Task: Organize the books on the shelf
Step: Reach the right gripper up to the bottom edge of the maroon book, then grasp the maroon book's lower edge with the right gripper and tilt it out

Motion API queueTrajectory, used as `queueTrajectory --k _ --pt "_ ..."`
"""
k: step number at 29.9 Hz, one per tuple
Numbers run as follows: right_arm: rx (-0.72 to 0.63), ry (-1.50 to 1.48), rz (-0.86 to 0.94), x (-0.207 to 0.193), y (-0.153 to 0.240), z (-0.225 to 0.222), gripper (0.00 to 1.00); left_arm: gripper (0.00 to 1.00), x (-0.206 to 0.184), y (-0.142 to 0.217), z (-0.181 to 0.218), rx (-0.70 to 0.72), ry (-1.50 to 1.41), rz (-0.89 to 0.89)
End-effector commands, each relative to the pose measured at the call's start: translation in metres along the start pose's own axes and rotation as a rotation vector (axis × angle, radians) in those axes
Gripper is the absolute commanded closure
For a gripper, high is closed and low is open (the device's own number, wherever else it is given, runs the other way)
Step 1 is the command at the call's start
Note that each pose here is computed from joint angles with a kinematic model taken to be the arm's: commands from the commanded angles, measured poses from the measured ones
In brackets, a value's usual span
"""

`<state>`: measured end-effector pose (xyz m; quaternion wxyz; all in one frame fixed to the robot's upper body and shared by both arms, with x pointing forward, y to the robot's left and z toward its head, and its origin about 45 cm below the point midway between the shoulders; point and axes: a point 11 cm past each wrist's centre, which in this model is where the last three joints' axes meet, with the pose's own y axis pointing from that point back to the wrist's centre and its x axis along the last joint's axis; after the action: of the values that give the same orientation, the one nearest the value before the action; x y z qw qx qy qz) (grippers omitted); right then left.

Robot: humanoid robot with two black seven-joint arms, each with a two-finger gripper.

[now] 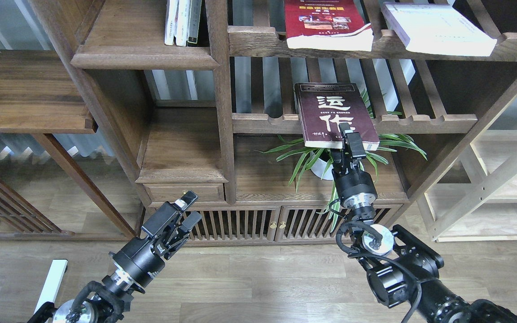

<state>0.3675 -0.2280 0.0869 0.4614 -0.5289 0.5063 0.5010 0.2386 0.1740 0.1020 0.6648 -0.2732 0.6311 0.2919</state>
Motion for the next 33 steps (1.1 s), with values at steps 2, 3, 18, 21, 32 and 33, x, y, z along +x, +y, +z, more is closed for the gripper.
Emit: queueTrajectory --k 2,3,18,21,32,33 --pt "-0.022 -0.004 0.006 0.0 -0.001 0.007 0.01 0.01 0.004 0.006 0.001 -0.015 0.009 0.013" --pt "-0.021 -0.003 0.007 0.001 -0.001 0.007 0.01 0.01 0.005 0.007 0.001 -0.019 0.011 0.016" --pt "0.024 0.009 0.017 -0.003 -0.017 -0.008 0.03 0.01 0.012 0.035 0.022 -0.069 0.037 0.051" --pt "0.024 0.009 0.017 -0.003 -0.017 -0.008 0.14 0.01 0.013 0.035 0.022 -0.069 0.038 0.054" --pt "-0.067 0.069 0.038 0.007 -0.009 0.012 0.61 0.01 0.013 0.038 0.027 -0.08 0.031 0.058" --pt "-0.069 0.07 0.038 0.007 -0.009 0.012 0.63 0.01 0.013 0.038 0.027 -0.081 0.031 0.059"
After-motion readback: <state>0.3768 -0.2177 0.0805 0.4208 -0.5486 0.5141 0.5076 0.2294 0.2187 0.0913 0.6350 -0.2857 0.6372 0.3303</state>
